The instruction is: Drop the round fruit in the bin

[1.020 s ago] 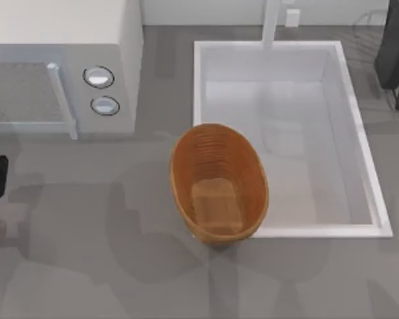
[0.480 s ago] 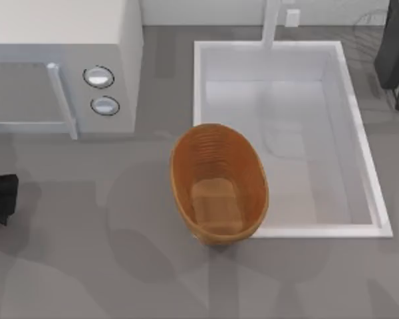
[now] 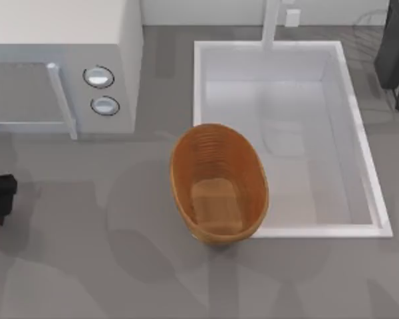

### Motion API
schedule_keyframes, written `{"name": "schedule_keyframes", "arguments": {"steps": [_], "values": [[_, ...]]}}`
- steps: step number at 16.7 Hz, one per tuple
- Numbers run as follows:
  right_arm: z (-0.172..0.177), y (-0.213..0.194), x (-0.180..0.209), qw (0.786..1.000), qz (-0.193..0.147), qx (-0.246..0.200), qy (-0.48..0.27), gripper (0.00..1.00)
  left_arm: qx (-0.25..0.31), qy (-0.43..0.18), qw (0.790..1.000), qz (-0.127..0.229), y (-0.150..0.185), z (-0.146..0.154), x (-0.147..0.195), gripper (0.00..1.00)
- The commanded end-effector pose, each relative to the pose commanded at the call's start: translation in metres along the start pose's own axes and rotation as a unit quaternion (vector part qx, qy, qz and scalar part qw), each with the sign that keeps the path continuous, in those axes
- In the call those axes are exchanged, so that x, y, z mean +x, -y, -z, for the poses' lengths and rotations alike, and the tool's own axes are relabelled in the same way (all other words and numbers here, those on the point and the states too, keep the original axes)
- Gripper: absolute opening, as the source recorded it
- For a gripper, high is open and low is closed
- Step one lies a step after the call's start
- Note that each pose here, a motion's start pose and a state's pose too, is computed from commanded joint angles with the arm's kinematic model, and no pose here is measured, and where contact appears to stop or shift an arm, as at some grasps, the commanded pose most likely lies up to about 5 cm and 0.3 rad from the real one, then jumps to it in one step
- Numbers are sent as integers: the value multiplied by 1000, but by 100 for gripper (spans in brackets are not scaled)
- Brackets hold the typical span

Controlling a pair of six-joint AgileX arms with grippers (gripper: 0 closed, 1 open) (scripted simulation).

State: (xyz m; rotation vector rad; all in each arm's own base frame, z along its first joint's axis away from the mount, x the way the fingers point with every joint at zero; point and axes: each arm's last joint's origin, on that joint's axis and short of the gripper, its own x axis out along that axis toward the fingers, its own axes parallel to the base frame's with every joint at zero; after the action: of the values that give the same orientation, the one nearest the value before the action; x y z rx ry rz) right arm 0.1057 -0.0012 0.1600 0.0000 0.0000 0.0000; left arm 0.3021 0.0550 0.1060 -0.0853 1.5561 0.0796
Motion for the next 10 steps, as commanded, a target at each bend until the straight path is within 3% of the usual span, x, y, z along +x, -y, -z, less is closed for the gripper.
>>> {"name": "schedule_keyframes", "arguments": {"steps": [6, 10], "values": [[0, 0, 0, 1000, 0, 0, 0, 100, 0, 0, 1000, 0, 0, 0, 0, 2], [0, 0, 0, 1000, 0, 0, 0, 100, 0, 0, 1000, 0, 0, 0, 0, 0]]}}
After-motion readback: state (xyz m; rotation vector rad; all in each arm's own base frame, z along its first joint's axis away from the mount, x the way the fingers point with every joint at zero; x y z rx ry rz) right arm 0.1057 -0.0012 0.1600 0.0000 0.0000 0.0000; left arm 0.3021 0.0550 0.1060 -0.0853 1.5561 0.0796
